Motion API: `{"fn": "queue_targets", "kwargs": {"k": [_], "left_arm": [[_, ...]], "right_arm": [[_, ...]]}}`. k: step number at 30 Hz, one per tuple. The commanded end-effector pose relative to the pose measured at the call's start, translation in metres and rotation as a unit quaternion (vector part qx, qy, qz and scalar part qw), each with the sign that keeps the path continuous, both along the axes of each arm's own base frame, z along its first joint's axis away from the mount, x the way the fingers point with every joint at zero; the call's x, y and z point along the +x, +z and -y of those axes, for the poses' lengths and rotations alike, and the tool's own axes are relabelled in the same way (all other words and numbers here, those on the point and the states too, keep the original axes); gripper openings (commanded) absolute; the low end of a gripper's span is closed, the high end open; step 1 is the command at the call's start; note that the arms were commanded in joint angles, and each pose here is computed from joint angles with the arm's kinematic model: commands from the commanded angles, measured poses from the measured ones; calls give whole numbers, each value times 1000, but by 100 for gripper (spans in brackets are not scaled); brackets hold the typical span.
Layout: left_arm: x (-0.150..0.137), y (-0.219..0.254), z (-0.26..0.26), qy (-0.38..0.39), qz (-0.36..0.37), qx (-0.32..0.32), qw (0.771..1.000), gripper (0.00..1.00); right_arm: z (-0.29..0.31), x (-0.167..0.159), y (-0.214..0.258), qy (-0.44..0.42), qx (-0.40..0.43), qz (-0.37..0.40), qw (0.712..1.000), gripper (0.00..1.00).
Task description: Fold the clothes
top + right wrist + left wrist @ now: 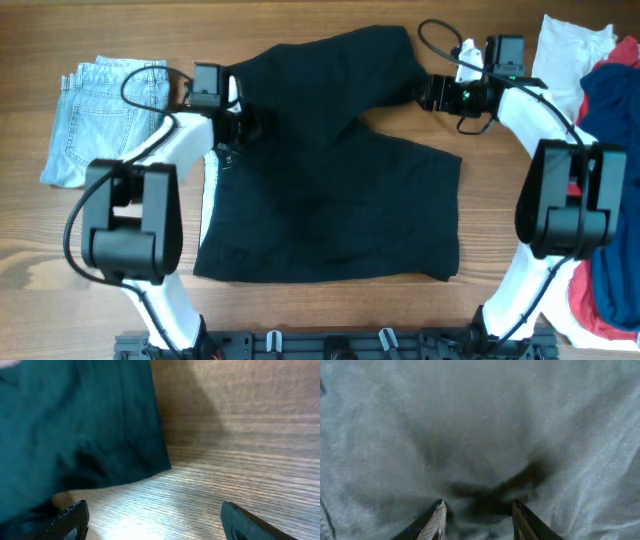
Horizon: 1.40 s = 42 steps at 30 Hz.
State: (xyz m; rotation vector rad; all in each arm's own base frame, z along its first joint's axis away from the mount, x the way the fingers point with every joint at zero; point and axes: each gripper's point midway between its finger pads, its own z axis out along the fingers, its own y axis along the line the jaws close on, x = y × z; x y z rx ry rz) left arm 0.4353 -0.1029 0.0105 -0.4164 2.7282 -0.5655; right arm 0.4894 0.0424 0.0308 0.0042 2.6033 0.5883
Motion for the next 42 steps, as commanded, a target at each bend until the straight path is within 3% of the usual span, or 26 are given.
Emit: {"fn": "queue_targets", "kwargs": {"k": [1,14,15,16,17,18,22,27,29,34,38,39,40,42], "left_arm": [[-9,-21,-7,10,-31,25,999,42],[-25,-30,-18,18,-67,54,996,40],[-26,-31,-18,18,-69,55,996,40],[-27,-32,-18,18,-71,55,996,40],[-28,-33,-18,18,-74,56,996,40],[-30,-34,-19,17,-78,56,995,40],[-39,-44,-21,17,-99,62,993,38],[-45,-51,-27,21,-110,79,991,35],[-46,-51,-27,21,-110,79,991,34],[-46,-51,-27,21,-110,79,991,34],[-46,-51,-27,21,-110,79,991,34],[-46,-51,-27,21,-110,79,991,34],[-46,-52,-27,21,-112,79,990,34],[-47,-52,-27,20,-114,80,990,35]], "right_arm": [[-13,-4,-20,54,14,1,998,84],[-51,14,-35,110,16,56,992,81],[-52,16,-34,111,15,61,992,73],[-51,18,-34,109,12,63,992,54],[-48,18,-36,100,3,60,993,25],[-42,19,-39,85,-5,51,995,5],[3,22,-28,25,-89,37,995,4],[74,29,50,-77,-243,78,964,4],[83,23,70,-73,-278,86,954,4],[82,-6,54,-52,-281,21,958,10],[99,-39,40,-58,-323,-52,943,12],[102,-42,40,-60,-333,-59,939,16],[106,-46,40,-63,-343,-66,935,30],[110,-51,39,-63,-356,-77,929,36]]}}
